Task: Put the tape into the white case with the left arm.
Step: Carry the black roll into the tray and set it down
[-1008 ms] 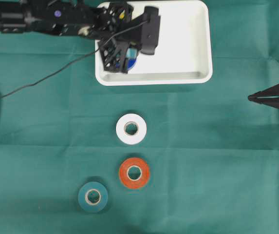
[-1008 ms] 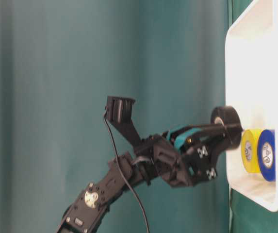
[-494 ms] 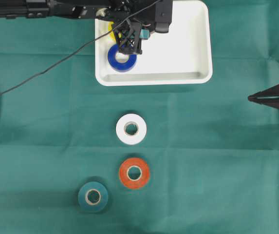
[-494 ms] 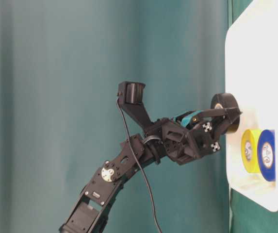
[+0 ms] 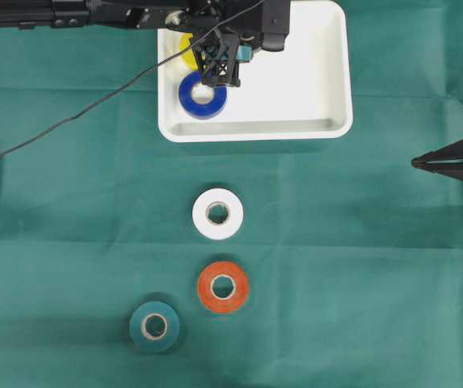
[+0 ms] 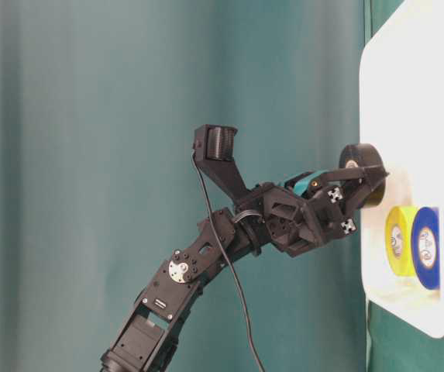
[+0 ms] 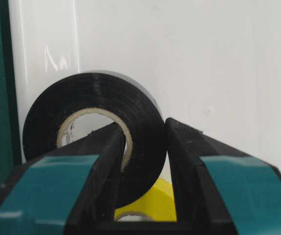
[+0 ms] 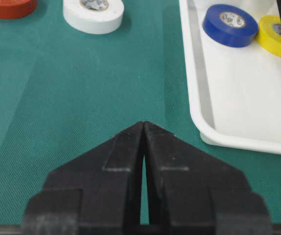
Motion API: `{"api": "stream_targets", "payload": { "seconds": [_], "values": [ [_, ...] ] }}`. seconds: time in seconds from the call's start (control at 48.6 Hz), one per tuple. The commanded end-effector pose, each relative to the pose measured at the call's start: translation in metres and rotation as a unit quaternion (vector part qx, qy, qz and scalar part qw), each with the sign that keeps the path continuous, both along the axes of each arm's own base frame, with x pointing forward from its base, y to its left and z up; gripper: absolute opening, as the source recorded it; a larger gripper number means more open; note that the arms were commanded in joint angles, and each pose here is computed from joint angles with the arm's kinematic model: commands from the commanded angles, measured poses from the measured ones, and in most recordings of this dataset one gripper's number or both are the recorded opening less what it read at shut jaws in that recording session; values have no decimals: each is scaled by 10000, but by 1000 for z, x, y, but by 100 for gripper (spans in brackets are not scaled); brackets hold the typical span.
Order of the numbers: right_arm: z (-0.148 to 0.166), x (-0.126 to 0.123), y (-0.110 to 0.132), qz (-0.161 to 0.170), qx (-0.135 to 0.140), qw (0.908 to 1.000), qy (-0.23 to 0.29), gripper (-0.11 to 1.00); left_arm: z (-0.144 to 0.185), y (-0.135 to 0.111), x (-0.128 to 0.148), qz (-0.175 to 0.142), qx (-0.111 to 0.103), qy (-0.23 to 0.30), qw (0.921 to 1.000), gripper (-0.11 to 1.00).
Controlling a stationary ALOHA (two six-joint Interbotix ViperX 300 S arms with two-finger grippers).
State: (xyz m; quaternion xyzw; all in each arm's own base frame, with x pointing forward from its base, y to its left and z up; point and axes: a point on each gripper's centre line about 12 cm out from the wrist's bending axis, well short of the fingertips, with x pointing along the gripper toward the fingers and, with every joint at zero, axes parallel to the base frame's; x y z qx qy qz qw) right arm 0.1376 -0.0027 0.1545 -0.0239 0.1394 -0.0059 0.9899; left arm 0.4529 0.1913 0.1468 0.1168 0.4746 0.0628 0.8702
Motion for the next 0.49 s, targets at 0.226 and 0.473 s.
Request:
{"api": "stream_targets", "payload": {
  "seconds": [0.226, 0.473],
  "values": [
    [5, 2, 0, -5, -1, 10000, -69, -9, 27, -3, -1, 2, 105, -296, 9995, 91],
    [5, 2, 0, -5, -1, 10000, -77, -9, 33, -11, -13, -7, 79, -290, 9995, 96]
  ]
}}
